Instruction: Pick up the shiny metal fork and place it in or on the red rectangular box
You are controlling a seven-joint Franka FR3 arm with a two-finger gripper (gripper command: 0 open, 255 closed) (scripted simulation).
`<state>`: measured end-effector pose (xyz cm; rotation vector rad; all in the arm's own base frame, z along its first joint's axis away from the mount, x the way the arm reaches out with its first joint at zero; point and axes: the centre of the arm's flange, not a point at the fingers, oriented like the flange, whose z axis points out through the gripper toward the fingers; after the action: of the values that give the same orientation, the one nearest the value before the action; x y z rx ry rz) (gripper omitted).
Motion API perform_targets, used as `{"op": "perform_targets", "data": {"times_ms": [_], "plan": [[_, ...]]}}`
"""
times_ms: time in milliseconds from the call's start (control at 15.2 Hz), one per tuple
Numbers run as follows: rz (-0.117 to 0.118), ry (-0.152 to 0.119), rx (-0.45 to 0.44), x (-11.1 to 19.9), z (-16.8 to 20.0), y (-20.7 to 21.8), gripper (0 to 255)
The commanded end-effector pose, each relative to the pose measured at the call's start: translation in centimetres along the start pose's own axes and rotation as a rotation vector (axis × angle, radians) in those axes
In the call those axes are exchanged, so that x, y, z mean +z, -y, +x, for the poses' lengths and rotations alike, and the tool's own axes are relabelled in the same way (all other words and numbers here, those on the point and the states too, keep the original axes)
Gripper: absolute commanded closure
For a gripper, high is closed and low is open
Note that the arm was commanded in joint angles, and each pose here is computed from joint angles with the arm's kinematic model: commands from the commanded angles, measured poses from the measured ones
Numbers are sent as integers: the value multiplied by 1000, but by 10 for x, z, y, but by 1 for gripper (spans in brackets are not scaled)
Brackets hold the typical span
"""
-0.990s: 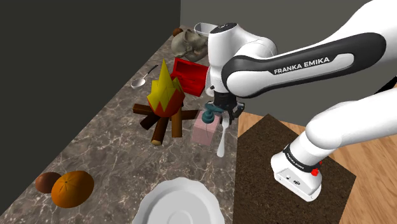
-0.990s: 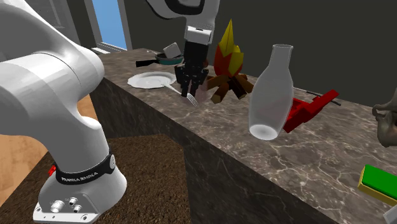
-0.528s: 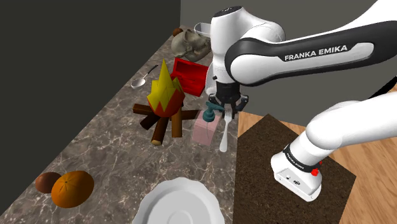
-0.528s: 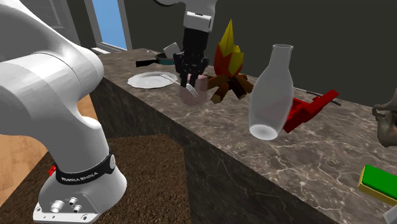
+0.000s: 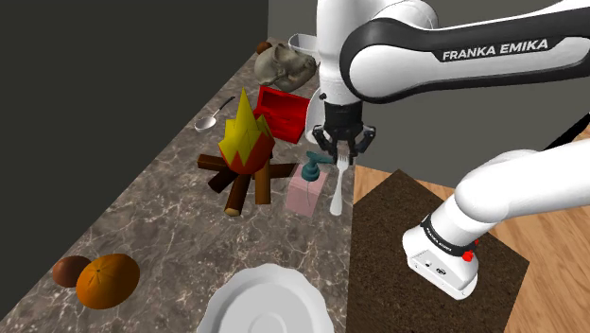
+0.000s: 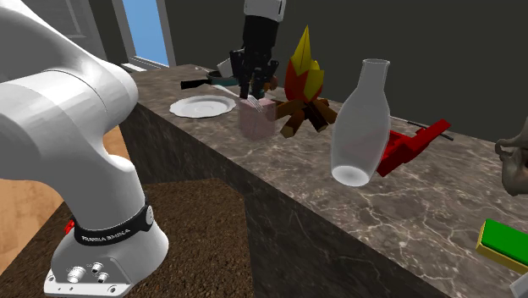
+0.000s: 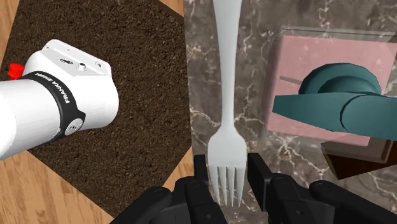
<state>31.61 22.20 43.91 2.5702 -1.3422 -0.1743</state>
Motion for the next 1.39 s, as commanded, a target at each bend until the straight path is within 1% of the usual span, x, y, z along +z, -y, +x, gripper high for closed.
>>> {"op": "perform_targets", "data": {"times_ms": [0,462,1320], "plan": [[0,0,0,-11,1,-3,255],[0,0,0,-44,1,-12,255],[0,0,0,-68,139,88,255]]}}
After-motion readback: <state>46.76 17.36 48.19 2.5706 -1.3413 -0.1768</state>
